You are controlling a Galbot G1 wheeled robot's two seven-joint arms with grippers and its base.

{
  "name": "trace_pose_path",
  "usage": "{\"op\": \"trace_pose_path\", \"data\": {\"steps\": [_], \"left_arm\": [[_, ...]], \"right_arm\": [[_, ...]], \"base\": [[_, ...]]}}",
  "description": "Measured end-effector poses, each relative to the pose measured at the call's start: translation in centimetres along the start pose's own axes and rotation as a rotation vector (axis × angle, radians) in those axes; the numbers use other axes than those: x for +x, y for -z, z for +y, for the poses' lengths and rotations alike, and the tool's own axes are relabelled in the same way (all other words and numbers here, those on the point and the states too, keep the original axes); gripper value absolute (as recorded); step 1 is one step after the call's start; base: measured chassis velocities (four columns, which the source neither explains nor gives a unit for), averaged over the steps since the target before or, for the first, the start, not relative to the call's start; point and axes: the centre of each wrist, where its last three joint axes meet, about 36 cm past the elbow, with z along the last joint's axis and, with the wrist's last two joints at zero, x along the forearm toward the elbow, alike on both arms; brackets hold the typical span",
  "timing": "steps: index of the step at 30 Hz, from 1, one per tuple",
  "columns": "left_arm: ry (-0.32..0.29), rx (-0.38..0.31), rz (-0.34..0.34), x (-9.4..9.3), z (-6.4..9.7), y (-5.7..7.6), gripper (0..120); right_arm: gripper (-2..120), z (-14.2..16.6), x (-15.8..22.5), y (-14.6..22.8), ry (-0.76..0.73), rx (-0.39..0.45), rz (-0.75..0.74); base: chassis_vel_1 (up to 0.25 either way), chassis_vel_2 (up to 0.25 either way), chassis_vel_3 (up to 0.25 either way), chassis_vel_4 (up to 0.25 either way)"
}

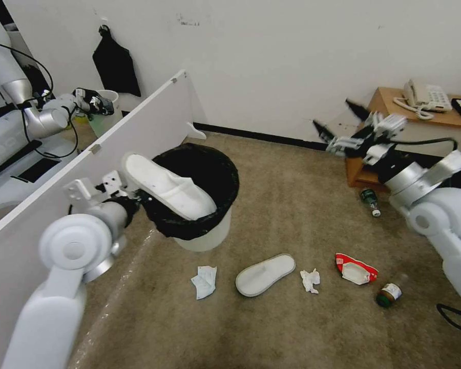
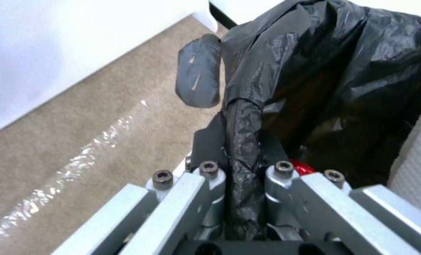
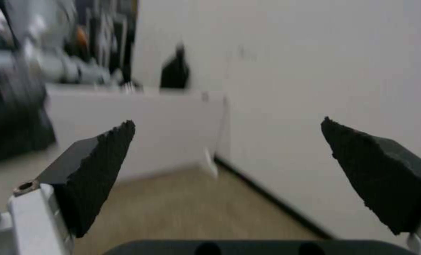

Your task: Pick up the trash bin, then pick up the garbage from the floor and place it into the trash bin.

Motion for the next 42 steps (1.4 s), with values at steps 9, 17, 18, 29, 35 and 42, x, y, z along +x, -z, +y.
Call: {"op": "trace_pose_path", "data": {"steps": [9,17,18,29,35,42], "left_arm": [[0.014,-0.008,-0.021,1.1,0.2,0.6,5],[0.0,-0.005,-0.035,1.3,0.0,1.0,5],[-0.002,-0.005,-0.035,1.3,0.0,1.0,5],[-0.021,-0.008,-0.036,1.5,-0.1,0.8,5],[-0.027,-0.008,-0.033,1.7,0.0,0.4,5],[-0.029,-0.011,-0.033,1.9,0.1,-0.2,5]], "right_arm": [[100,5.1,-1.5,-4.0,-0.072,-0.043,0.337],[100,8.9,-2.5,-5.3,-0.089,-0.094,0.593],[100,9.3,-2.7,-5.5,-0.076,-0.096,0.61],[100,11.6,-3.2,-10.5,0.166,-0.08,0.685],[100,11.5,-3.1,-13.0,0.307,-0.072,0.701],[100,9.8,-3.9,-16.1,0.522,-0.04,0.666]], "base": [[0.0,0.0,0.0,0.0],[0.0,0.0,0.0,0.0],[0.0,0.0,0.0,0.0],[0.0,0.0,0.0,0.0],[0.0,0.0,0.0,0.0],[0.0,0.0,0.0,0.0]]}}
